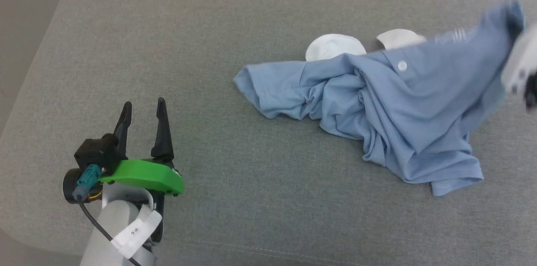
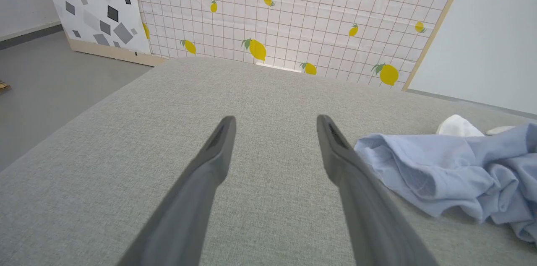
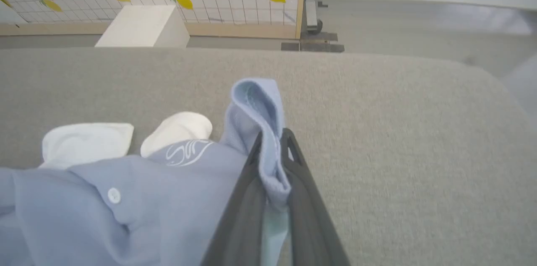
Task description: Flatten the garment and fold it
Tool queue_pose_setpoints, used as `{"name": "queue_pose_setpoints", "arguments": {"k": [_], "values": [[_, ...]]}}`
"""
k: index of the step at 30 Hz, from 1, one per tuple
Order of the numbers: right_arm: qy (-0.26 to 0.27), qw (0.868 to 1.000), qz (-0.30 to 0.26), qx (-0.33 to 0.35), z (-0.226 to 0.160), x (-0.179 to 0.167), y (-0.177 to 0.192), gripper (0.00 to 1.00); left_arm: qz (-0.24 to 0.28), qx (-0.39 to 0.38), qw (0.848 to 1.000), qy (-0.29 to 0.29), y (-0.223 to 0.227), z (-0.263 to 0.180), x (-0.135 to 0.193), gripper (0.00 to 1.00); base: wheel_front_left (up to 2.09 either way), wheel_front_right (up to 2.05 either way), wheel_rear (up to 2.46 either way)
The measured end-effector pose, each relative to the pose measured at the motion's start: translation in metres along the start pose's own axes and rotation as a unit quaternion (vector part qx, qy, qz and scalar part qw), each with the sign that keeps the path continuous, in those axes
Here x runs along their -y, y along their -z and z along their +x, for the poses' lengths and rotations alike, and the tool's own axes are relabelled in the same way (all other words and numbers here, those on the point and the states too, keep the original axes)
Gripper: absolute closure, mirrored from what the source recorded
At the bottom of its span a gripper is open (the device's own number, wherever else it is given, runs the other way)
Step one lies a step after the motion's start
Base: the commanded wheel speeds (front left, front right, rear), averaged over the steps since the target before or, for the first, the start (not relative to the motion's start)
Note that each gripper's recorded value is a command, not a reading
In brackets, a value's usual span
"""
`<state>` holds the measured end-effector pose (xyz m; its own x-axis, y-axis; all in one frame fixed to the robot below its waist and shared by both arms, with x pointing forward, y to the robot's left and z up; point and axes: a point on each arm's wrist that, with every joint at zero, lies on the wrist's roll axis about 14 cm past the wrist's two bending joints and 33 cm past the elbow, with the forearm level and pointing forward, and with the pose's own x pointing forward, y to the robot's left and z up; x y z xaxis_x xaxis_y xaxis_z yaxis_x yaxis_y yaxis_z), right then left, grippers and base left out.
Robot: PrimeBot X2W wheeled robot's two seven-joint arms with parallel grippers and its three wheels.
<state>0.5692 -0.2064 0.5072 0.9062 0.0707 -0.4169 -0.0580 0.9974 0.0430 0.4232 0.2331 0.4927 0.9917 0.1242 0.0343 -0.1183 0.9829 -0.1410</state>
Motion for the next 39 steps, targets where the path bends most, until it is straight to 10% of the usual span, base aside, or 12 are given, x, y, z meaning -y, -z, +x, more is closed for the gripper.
{"name": "queue_pose_setpoints", "arguments": {"k": [8,12,13,21,29,39], "values": [[0.026,0.984,0.062,-0.164,-0.075,0.011,0.163,1.0,-0.009,0.002,1.0,0.016,-0.004,-0.005,0.012,0.0,0.0,0.0,0.0],[0.018,0.979,0.09,-0.179,-0.099,-0.001,0.185,1.0,-0.013,0.005,1.0,0.027,-0.007,-0.004,0.021,0.0,0.0,0.0,0.0],[0.02,0.981,0.096,-0.168,-0.102,-0.001,0.181,0.0,-0.016,0.003,0.999,0.03,-0.007,-0.004,0.023,0.0,0.0,0.0,0.0],[0.071,0.988,0.134,0.025,-0.129,0.036,0.108,0.0,-0.028,0.002,0.999,0.034,-0.011,-0.012,0.027,0.0,0.0,0.0,0.0],[0.096,0.981,0.156,0.063,-0.149,0.056,0.103,0.0,-0.049,-0.033,0.997,0.05,0.002,-0.018,0.041,0.0,0.0,0.0,0.0],[0.088,0.983,0.15,0.063,-0.143,0.05,0.1,0.0,-0.034,-0.19,0.955,0.226,0.019,0.014,0.168,0.0,0.0,0.0,0.0]]}}
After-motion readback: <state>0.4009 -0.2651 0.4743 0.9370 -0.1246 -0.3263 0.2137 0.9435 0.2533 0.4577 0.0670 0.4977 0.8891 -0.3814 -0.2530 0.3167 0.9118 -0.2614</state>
